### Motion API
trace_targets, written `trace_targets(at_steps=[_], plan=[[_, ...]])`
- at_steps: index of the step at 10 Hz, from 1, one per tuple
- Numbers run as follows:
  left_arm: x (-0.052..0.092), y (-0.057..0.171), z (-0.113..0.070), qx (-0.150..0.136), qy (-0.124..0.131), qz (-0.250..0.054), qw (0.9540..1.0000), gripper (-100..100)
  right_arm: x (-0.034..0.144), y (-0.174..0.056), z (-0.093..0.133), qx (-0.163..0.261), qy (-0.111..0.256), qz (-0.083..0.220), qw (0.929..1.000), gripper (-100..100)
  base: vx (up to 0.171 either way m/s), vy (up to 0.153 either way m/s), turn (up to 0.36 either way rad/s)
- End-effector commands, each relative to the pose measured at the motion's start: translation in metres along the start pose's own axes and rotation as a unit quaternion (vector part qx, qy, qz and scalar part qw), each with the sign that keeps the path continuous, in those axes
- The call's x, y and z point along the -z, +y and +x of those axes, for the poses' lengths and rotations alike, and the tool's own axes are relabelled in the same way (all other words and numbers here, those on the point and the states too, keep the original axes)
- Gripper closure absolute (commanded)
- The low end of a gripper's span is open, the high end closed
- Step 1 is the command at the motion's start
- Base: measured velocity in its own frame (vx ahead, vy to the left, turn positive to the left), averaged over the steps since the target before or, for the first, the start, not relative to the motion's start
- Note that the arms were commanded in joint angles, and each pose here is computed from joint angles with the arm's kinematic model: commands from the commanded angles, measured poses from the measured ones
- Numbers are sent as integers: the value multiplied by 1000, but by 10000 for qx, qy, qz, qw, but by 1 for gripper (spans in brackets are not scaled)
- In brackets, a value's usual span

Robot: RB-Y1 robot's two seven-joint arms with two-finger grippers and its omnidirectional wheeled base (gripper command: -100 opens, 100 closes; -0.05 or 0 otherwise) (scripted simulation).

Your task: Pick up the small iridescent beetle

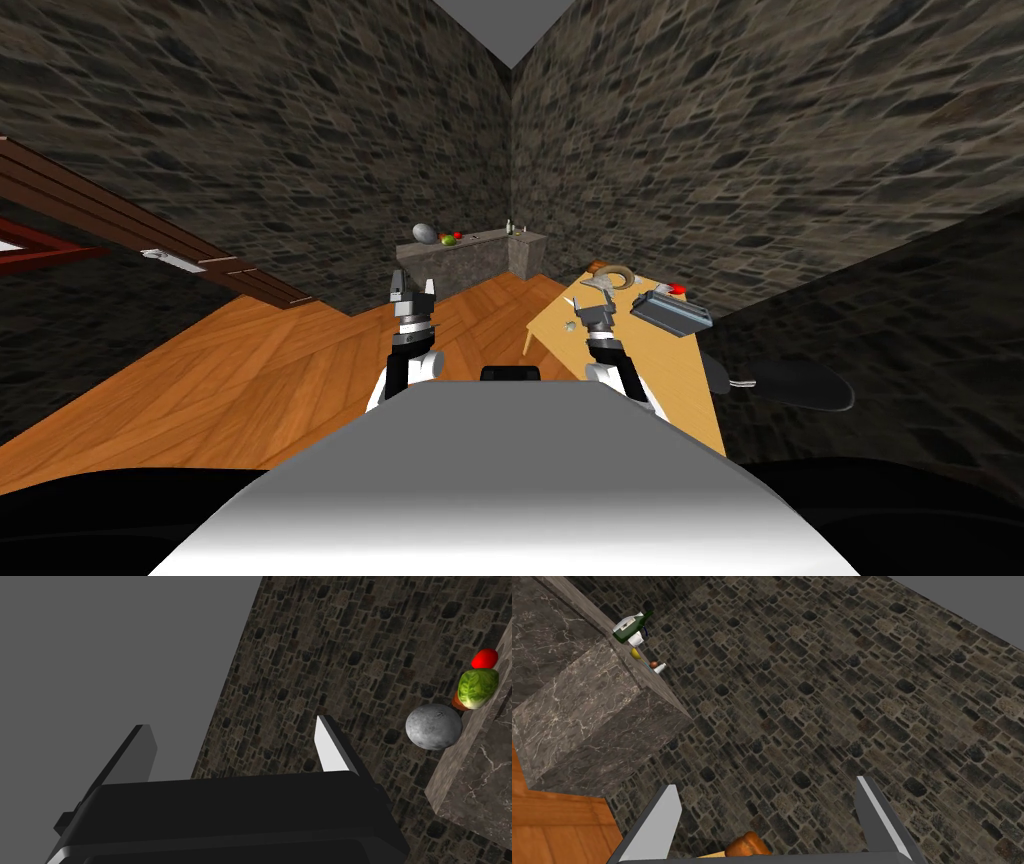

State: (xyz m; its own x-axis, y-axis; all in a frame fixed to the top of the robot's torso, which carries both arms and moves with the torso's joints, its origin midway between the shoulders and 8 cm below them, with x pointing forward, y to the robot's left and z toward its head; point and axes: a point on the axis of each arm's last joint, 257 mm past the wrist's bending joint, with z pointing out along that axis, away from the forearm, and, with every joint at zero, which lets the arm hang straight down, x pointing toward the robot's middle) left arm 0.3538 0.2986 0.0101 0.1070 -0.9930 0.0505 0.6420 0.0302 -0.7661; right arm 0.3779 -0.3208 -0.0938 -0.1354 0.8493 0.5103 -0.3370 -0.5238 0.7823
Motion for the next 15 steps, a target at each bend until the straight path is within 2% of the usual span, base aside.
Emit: trace_targets(at_steps=[1, 2, 4, 5, 7, 8, 10, 11, 13, 14, 15], plan=[[0, 0, 0, 0, 0, 0, 10000, 0, 2, -1, -3, -189, -29, 33, 9998, -100, 1, -5, -8], [0, 0, 0, 0, 0, 0, 10000, 0, 7, -13, -23, -325, -227, 250, 9989, -100, 2, -1, 130], [0, 0, 0, 0, 0, 0, 10000, 0, 7, -13, -23, -566, -233, 244, 9978, -100, 1, -3, 45], [0, 0, 0, 0, 0, 0, 10000, 0, 14, -25, -45, -686, -458, 451, 9956, -100, 3, 0, 135], [0, 0, 0, 0, 0, 0, 10000, 0, 14, -25, -45, -954, -470, 438, 9934, -100, 2, -2, 47], [0, 0, 0, 0, 0, 0, 10000, 0, 22, -36, -67, -1069, -718, 629, 9897, -100, 6, 0, 129], [0, 0, 0, 0, 0, 0, 10000, 0, 22, -36, -67, -1341, -735, 609, 9864, -100, 3, -2, 51], [0, 0, 0, 0, 0, 0, 10000, 0, 32, -47, -90, -1451, -1004, 782, 9812, -100, 5, 3, 176], [0, 0, 0, 0, 0, 0, 10000, 0, 32, -47, -90, -1750, -1027, 751, 9763, -100, 5, -4, 26], [0, 0, 0, 0, 0, 0, 10000, 0, 43, -57, -113, -1858, -1315, 900, 9696, -100, 7, 3, 173], [0, 0, 0, 0, 0, 0, 10000, 0, 43, -57, -113, -1985, -1327, 882, 9671, -100, 8, -4, 90]])
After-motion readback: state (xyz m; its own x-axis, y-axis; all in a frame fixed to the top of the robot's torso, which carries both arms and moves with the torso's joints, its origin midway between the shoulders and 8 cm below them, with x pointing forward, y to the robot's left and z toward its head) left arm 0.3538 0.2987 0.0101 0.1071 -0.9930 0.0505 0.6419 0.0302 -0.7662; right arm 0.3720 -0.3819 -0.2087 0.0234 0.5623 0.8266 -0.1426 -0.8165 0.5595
